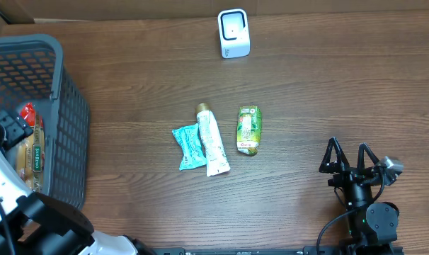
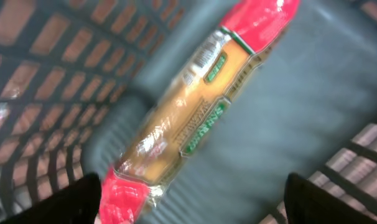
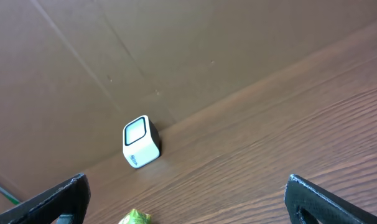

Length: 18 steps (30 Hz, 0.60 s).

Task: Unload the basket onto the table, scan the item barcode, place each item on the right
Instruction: 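Reach the left gripper into the basket toward the spaghetti package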

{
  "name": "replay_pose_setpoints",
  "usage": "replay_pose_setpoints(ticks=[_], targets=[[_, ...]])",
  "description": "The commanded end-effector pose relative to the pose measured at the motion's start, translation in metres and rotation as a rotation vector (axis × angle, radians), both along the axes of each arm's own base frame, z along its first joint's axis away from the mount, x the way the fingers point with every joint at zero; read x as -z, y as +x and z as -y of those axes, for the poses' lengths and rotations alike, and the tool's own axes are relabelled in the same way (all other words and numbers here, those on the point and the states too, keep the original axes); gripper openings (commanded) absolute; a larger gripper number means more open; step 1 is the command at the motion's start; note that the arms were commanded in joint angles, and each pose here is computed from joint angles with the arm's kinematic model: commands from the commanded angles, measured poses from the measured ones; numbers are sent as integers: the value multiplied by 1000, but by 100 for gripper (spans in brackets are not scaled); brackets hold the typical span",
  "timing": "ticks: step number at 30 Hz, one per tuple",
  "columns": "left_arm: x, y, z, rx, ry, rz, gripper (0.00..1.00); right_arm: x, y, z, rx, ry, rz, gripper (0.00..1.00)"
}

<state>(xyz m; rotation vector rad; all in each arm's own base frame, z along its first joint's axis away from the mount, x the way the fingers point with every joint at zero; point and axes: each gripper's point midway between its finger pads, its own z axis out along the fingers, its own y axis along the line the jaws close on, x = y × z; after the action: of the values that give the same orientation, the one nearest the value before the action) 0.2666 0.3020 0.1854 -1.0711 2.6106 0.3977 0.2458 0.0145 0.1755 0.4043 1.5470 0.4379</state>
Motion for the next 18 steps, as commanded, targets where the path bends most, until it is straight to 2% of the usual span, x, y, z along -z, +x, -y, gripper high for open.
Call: replay_pose_setpoints(ticks=[1, 5, 11, 18], targets=[[29, -1, -6, 146, 8, -56, 86, 2, 0, 2, 10, -1, 5, 100], [52, 5, -10, 179, 31, -41, 90, 2, 0, 2, 10, -1, 4, 100], [89, 5, -10, 203, 49, -43, 89, 2, 0, 2, 10, -1, 5, 100], [134, -2, -5, 201, -16, -93, 89, 2, 0, 2, 10, -1, 4, 100]])
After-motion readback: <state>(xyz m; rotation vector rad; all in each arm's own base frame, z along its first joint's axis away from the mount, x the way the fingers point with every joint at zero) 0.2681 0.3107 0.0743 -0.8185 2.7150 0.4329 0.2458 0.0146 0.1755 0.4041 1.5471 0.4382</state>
